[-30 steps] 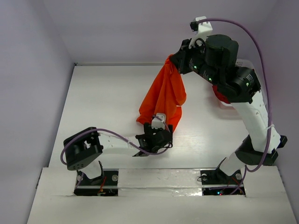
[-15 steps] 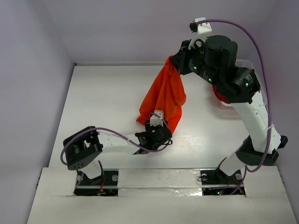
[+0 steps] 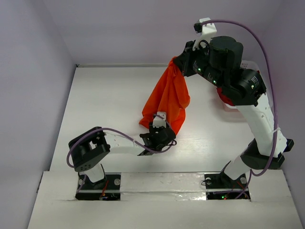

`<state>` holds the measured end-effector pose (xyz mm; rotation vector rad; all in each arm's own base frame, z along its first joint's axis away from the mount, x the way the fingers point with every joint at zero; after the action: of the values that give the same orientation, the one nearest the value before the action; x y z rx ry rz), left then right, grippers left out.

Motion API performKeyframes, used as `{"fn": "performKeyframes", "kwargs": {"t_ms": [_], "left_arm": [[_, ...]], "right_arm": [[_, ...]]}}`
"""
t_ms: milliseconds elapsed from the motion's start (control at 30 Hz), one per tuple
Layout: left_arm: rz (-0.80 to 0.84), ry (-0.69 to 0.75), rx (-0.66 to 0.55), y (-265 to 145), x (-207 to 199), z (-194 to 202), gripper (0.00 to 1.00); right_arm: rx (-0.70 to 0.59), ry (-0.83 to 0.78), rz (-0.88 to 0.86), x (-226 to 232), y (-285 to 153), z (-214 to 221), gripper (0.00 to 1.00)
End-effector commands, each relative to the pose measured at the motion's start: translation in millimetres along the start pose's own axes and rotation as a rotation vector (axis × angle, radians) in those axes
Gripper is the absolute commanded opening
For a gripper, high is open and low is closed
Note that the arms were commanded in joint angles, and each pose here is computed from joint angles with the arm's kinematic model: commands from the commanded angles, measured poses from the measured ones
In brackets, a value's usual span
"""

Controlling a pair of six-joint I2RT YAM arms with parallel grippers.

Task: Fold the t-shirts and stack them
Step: Flatten the tshirt out

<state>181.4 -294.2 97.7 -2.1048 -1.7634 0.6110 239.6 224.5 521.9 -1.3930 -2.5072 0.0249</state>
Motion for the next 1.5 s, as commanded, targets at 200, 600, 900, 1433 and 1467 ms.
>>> {"fn": "performKeyframes", "kwargs": {"t_ms": [200, 600, 900, 1433, 1467], "left_arm": [[0.003, -0.042, -0.036, 4.3, -5.6, -18.2, 0.32], [-0.009, -0.051, -0.028, 1.8, -4.7, -26.4, 0.14], [-0.014, -0.069, -0.019, -4.6, -1.6, -30.3, 0.0], [-0.068, -0.253, -0.156, -118.4, 72.1, -140.5, 0.0], [-0.071, -0.258, -0.161, -124.7, 75.9, -146.1, 0.0]], "right_arm": [[-0.13, 0.019, -0.035, 5.7, -15.8, -27.7, 0.0], [-0.129, 0.018, -0.033, 5.7, -13.7, -26.5, 0.0], [-0.13, 0.019, -0.03, 5.7, -11.0, -25.0, 0.0], [-0.184, 0.057, 0.245, -32.6, -20.6, -35.8, 0.0], [-0.183, 0.061, 0.25, -33.1, -21.1, -35.6, 0.0]]}}
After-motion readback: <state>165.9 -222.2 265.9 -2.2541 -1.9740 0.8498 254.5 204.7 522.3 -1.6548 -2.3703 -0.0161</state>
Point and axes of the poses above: each gripper's point midway between its finger pads, its own y axis out along the fingers, its own x axis along the line the jaws close on, z = x × y, the point moved 7 cm from there along -y, back along the fingers, and after that the axes turned 2 degrees about y, right-handed, at the moved point
